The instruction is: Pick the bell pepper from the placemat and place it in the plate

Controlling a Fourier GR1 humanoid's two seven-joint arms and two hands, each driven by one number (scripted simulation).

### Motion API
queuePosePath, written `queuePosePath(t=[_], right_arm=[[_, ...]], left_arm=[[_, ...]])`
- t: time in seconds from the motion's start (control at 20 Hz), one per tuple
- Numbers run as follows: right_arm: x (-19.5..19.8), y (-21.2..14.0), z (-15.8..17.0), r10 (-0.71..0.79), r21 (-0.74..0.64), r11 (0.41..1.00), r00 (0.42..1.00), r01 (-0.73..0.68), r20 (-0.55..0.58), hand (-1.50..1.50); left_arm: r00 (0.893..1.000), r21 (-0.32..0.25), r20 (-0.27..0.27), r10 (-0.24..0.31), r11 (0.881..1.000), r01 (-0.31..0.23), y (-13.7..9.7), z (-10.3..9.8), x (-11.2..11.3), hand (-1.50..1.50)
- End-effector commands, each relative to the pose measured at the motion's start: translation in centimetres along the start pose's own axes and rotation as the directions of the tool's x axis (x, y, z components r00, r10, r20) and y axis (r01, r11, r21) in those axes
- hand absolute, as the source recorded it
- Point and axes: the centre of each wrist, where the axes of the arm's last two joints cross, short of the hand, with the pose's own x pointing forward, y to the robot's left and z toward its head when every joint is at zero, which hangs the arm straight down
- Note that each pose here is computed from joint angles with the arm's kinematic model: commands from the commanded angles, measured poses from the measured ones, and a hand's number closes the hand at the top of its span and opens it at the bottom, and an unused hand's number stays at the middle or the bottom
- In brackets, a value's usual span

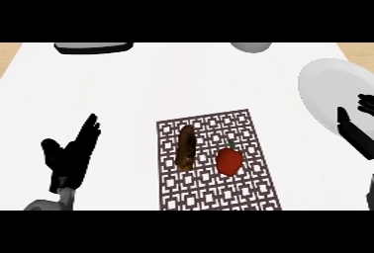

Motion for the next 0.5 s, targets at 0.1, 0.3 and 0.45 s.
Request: queuePosePath(t=[0.1,0.3,0.45], right_arm=[[1.2,-0.5,8.1,-0.045,-0.208,0.977,0.998,0.051,0.037,-1.50],[4.6,-2.9,10.5,0.031,-0.127,0.992,0.999,-0.026,0.038,-1.50],[4.7,-4.2,10.4,0.170,0.019,0.985,0.985,-0.169,-0.042,-1.50]], left_arm=[[0.991,-0.072,-0.119,0.056,0.995,-0.065,-1.5,1.4,-1.1,0.00],[0.994,-0.072,-0.107,0.036,0.996,-0.044,-2.5,1.7,-2.1,0.00],[0.996,-0.098,-0.091,0.022,0.995,-0.031,-2.2,1.1,-0.5,0.00]])
